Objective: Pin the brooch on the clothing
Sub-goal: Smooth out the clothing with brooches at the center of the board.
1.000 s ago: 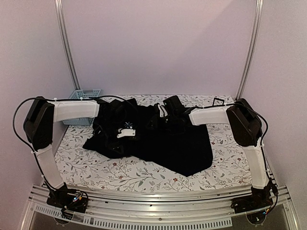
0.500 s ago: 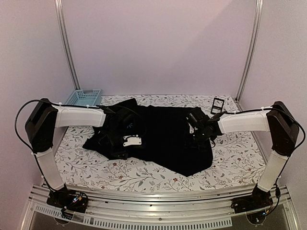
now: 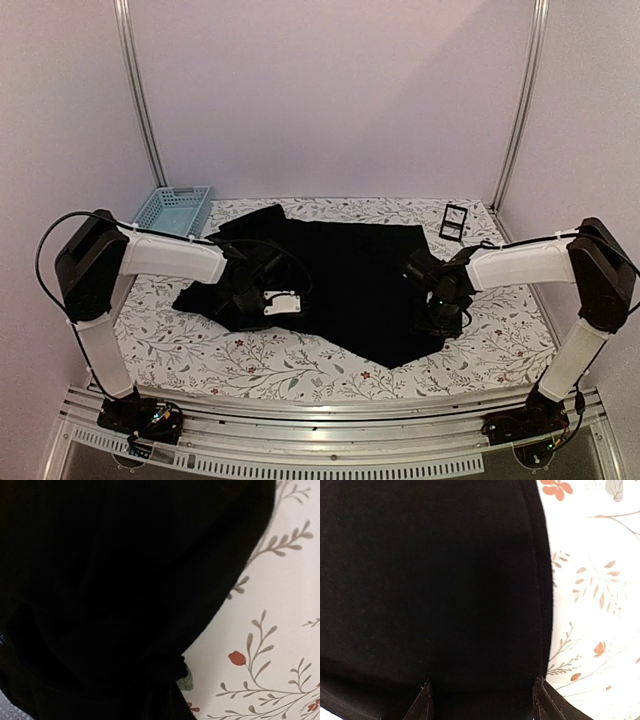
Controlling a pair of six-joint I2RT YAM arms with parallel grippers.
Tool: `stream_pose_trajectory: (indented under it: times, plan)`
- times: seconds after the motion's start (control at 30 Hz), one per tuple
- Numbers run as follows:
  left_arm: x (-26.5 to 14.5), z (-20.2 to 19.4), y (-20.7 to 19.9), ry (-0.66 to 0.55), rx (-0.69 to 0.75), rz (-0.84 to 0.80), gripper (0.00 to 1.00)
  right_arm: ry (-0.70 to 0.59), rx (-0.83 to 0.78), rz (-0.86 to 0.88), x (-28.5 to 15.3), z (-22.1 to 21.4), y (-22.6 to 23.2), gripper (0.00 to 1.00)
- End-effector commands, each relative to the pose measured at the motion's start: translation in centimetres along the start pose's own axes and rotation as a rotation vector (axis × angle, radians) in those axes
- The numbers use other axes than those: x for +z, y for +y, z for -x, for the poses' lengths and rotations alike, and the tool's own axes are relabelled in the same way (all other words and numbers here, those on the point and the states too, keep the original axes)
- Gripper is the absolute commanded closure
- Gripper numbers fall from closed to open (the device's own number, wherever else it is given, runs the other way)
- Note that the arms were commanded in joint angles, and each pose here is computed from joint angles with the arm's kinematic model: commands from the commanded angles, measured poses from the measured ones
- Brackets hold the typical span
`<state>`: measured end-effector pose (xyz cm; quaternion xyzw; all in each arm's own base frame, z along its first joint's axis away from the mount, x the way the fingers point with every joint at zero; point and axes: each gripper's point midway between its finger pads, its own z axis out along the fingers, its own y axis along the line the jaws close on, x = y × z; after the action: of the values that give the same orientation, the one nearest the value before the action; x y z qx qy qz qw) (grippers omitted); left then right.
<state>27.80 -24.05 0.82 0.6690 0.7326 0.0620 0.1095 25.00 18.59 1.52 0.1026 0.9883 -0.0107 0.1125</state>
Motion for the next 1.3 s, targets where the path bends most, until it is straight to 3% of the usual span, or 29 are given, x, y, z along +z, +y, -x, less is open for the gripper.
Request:
stream_pose_trajectory:
  times: [0.0, 0.1, 0.23, 0.3, 0.37, 0.47, 0.63, 0.87, 1.1, 1.27]
  plan:
    - [2.1, -1.7, -0.4, 0.078, 0.017, 0.028, 0.98, -0.004, 0.032, -0.050, 0.4, -0.9, -2.4, 0.33]
    - [1.5, -1.6, -0.4, 0.072, 0.014, 0.017, 1.00, 0.010, 0.062, 0.020, 1.6, -1.2, -2.4, 0.34]
    - [0.2, -2.0, 0.7, 0.087, 0.023, 0.065, 1.00, 0.029, 0.063, -0.021, 2.6, -1.8, -3.4, 0.40]
    - [-0.9, -2.3, 1.4, 0.089, 0.006, 0.061, 1.00, 0.038, 0.049, -0.055, 3.3, -2.1, -4.0, 0.50]
    - [-2.1, -2.7, 1.6, 0.070, -0.035, 0.007, 1.00, 0.034, 0.051, -0.087, 3.8, -2.0, -4.8, 0.67]
    - [-4.1, -3.5, 1.1, 0.019, -0.100, -0.113, 1.00, 0.023, 0.067, -0.114, 4.2, -1.6, -5.8, 0.78]
    - [-6.9, -5.9, -3.7, -0.008, -0.082, -0.380, 1.00, -0.012, 0.083, -0.090, 4.2, -0.3, -5.8, 0.84]
    - [-10.2, -11.6, -11.0, 0.113, 0.096, -0.645, 1.00, -0.050, 0.094, -0.085, 4.2, 1.9, -6.8, 0.89]
    - [-12.8, -15.7, -15.8, 0.208, 0.233, -0.778, 1.00, -0.100, 0.128, -0.094, 3.8, 4.8, -8.6, 0.90]
    - [-12.9, -14.4, -17.2, 0.195, 0.219, -0.793, 1.00, -0.121, 0.121, -0.059, 3.6, 6.5, -7.8, 0.91]
